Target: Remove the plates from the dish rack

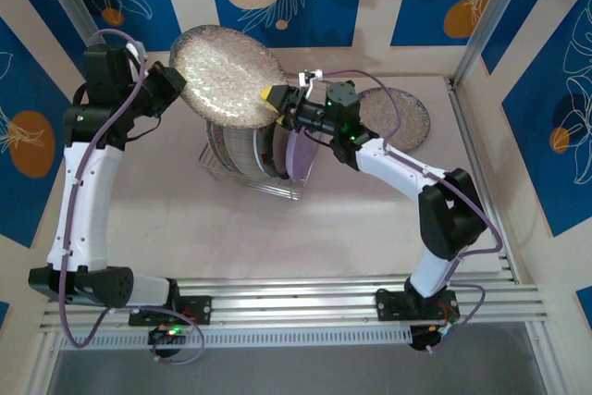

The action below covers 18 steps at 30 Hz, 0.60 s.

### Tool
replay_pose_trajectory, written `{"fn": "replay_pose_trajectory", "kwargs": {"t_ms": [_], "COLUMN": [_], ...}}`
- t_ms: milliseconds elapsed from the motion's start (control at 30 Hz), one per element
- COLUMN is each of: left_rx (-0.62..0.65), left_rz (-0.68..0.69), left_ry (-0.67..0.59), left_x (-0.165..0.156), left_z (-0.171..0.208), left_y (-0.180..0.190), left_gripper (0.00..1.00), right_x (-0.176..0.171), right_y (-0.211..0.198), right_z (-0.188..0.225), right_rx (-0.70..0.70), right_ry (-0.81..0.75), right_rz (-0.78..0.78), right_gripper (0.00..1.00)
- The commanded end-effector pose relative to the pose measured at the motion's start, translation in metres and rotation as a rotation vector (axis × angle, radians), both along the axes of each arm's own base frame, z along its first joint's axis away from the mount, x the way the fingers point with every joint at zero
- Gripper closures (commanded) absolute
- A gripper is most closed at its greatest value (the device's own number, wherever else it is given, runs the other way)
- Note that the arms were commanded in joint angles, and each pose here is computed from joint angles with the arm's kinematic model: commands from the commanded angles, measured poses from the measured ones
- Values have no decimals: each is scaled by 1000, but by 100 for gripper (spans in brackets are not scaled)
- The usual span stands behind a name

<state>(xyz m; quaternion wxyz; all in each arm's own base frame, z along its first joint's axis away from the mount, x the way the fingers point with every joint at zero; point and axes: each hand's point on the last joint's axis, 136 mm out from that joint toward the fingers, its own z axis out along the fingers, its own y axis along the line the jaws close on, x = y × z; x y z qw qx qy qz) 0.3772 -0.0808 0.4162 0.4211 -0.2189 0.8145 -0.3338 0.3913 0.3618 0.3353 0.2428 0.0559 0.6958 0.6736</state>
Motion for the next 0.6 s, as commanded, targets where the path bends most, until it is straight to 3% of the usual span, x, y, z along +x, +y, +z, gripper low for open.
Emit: {"fn": "replay_pose_trajectory", "kwargs": {"t_ms": [0, 267, 567], "left_rx": [-135, -179, -190], "left_rz": [-67, -75, -61], "left_ry": [-294, -267, -240], "left_x": [1, 7, 11], "left_z": [84, 75, 67], "left_y": [-16, -20, -19], "left_gripper": [100, 100, 100], "right_x": [4, 13, 19], "right_y": [1, -1, -9], "right_z": [26, 28, 43], "right_rx": [42, 47, 73], "right_ry": [-57, -50, -85], "right_rz": [-3, -31, -55], "right_gripper": [53, 69, 98]}}
